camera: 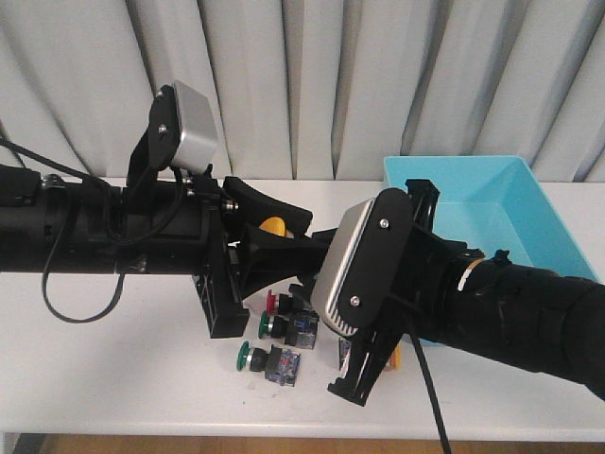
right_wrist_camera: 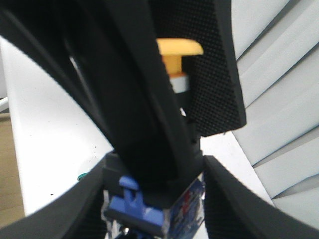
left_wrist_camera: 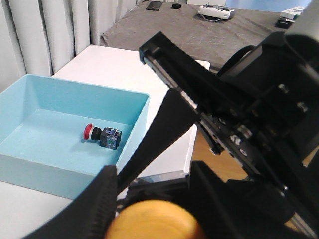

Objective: Pick red and yellow buttons and place in box
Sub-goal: 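Grasp the yellow button with the right gripper and release the left gripper, then carry the yellow button with the right gripper and place it in the box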

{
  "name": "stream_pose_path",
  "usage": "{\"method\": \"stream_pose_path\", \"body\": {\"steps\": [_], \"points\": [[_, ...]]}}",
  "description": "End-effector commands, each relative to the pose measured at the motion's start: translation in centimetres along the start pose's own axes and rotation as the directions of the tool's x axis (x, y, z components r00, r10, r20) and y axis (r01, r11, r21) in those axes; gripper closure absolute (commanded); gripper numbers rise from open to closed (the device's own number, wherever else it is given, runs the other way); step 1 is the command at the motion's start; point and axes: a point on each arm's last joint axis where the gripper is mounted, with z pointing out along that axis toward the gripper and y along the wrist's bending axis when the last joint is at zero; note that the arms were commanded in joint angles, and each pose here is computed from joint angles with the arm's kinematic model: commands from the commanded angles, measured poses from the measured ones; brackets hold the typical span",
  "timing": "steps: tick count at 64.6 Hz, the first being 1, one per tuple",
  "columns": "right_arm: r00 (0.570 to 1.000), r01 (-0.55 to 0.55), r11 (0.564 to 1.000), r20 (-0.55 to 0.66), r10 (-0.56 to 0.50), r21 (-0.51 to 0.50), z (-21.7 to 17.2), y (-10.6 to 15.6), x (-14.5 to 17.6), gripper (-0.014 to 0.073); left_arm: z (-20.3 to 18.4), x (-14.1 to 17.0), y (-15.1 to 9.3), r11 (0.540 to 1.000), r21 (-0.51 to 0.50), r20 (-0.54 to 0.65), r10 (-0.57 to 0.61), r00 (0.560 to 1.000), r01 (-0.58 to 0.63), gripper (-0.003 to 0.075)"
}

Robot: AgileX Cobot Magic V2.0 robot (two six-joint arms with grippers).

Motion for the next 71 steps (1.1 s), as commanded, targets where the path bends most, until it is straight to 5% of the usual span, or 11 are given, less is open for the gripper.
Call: {"method": "stream_pose_path", "body": {"steps": [1, 15, 24, 46, 71], "points": [[0.999, 0.0, 0.998, 0.053, -0.004, 0.067, -0.7, -1.1, -1.3, 0.0386, -0.8, -1.9, -0.7, 1.0, -0.002, 0.091, -0.012, 0.996, 0.012, 0.0507], [0.999, -0.002, 0.998, 0.053, -0.001, 0.066, -0.7, -1.1, -1.3, 0.0386, -0.8, -1.9, -0.7, 1.0, -0.001, 0.088, -0.007, 0.996, 0.007, 0.022], [0.999, -0.002, 0.998, 0.053, -0.001, 0.066, -0.7, -1.1, -1.3, 0.0386, -0.9, -1.9, -0.7, 1.0, -0.003, 0.087, -0.004, 0.996, 0.005, 0.0114], [0.999, 0.0, 0.997, 0.051, -0.004, 0.075, -0.8, -1.3, -1.2, 0.0386, -0.9, -1.9, -0.5, 1.0, -0.029, 0.085, -0.002, 0.996, 0.004, 0.0136], [0.979, -0.145, 0.954, -0.105, 0.177, 0.261, -2.5, -7.1, 4.2, 0.0377, -0.9, -1.9, -0.2, 0.998, -0.061, 0.084, -0.001, 0.997, 0.006, 0.0154]]}}
